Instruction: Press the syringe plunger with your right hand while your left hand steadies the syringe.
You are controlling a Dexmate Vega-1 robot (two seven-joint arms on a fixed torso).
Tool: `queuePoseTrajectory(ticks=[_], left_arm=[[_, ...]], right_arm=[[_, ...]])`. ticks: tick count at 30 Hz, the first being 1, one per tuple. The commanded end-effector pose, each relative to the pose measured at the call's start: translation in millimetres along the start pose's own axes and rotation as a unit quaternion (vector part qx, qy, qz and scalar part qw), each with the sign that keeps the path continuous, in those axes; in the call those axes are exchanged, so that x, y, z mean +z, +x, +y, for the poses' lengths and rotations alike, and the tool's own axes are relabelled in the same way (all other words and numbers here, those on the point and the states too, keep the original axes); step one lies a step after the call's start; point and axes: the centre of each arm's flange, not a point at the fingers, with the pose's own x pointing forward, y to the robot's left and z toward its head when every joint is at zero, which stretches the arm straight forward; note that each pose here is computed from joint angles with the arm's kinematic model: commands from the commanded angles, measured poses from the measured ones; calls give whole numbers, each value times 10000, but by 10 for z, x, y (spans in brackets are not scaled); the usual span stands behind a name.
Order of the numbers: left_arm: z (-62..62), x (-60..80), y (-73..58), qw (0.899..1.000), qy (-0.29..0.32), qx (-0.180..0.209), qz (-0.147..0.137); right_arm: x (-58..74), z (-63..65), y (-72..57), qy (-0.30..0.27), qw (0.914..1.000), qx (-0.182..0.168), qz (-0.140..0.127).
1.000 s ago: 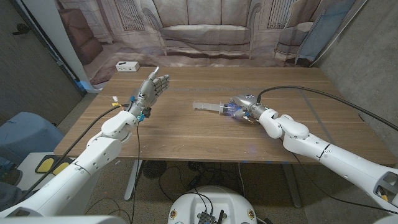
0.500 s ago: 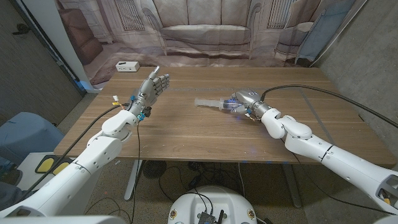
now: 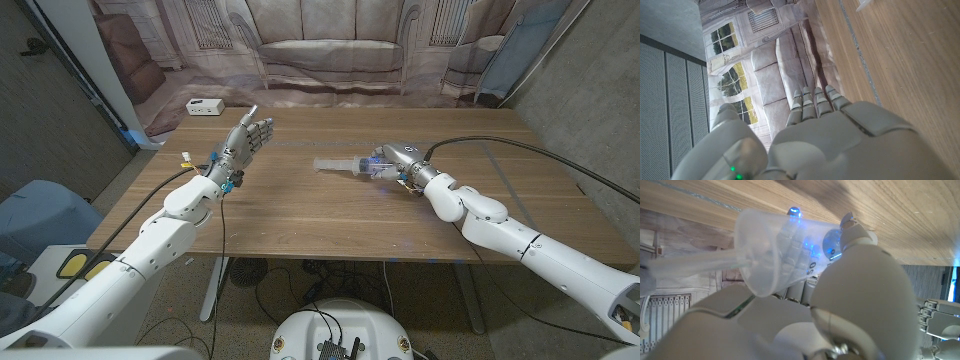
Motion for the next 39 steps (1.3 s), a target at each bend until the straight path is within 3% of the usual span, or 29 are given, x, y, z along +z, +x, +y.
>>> queuePoseTrajectory(ticks=[1, 5, 12, 27, 39], left_arm=[[-3, 53, 13, 10000, 83, -7, 50], [-12, 69, 24, 9999, 114, -23, 51], [-31, 101, 42, 9998, 167, -48, 42], [-81, 180, 91, 9996, 245, -110, -58], [-126, 294, 128, 9988, 402, -108, -271]], right_arm=[[-180, 57, -18, 1511, 9883, 103, 204], [-254, 77, -32, 2049, 9783, 113, 284], [-310, 66, -72, 2515, 9673, 80, 305], [-294, -81, -113, 2776, 9601, -288, 172], [-300, -124, -141, 3191, 9463, -525, 53]])
